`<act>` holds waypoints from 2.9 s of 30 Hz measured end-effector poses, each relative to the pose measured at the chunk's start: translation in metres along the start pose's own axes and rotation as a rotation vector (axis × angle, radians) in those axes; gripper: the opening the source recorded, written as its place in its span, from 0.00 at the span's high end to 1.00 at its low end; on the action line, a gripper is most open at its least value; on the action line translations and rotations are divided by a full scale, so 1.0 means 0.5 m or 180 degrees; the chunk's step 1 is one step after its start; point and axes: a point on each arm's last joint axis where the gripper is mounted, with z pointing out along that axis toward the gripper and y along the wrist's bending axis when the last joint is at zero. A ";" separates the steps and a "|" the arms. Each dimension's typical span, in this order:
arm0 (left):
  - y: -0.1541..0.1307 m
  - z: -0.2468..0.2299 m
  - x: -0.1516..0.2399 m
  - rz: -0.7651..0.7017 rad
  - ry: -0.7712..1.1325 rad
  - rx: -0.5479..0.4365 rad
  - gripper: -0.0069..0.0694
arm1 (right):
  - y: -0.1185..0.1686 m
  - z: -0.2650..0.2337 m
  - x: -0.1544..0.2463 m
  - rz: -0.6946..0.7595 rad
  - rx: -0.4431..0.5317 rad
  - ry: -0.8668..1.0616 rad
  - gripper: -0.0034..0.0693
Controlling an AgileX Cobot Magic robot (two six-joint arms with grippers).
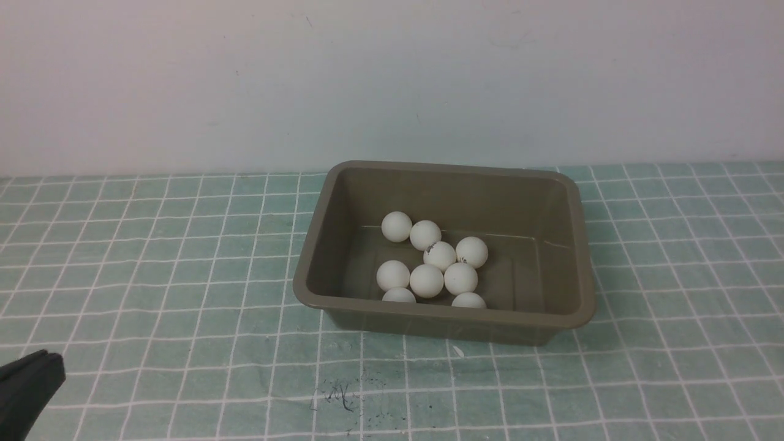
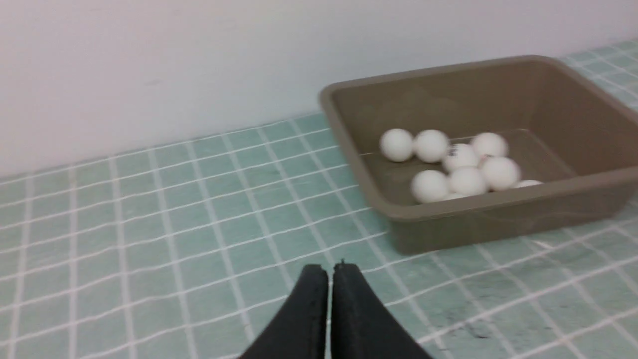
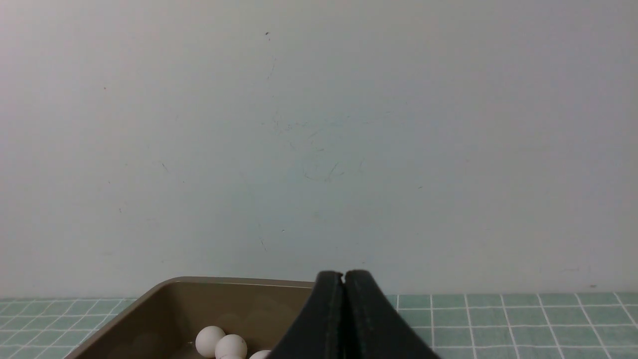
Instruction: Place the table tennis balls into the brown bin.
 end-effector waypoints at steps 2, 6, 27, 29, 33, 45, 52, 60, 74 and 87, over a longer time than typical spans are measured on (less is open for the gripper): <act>0.011 0.002 0.061 -0.0060 -0.0082 -0.0257 0.92 | 0.000 0.000 0.000 0.0000 0.0000 0.0000 0.97; 0.023 0.022 0.157 -0.0065 0.0007 -0.0523 0.92 | 0.000 0.000 0.000 0.0000 0.0000 -0.0001 0.97; 0.025 0.030 0.185 -0.0036 0.0148 -0.0544 0.92 | 0.000 0.000 0.001 -0.0004 0.0003 0.0010 0.97; 0.025 0.030 0.185 -0.0036 0.0148 -0.0544 0.92 | 0.000 0.000 0.001 -0.0005 0.0003 0.0010 0.97; 0.025 0.030 0.185 -0.0036 0.0148 -0.0544 0.92 | 0.000 0.000 0.001 -0.0009 0.0004 0.0009 0.97; 0.025 0.030 0.185 -0.0036 0.0148 -0.0544 0.92 | -0.061 0.042 0.204 -0.0324 0.0788 0.0911 0.97; 0.025 0.030 0.185 -0.0036 0.0146 -0.0544 0.92 | -0.074 0.048 0.243 -0.0368 0.0909 0.0844 0.97; 0.025 0.030 0.185 -0.0036 0.0146 -0.0544 0.92 | -0.074 0.049 0.243 -0.0385 0.0903 0.0826 0.97; 0.025 0.030 0.185 -0.0036 0.0146 -0.0544 0.92 | -0.074 0.049 0.243 -0.0389 0.0902 0.0824 0.97; 0.025 0.030 0.185 -0.0036 0.0146 -0.0544 0.92 | -0.074 0.049 0.243 -0.0391 0.0902 0.0824 0.97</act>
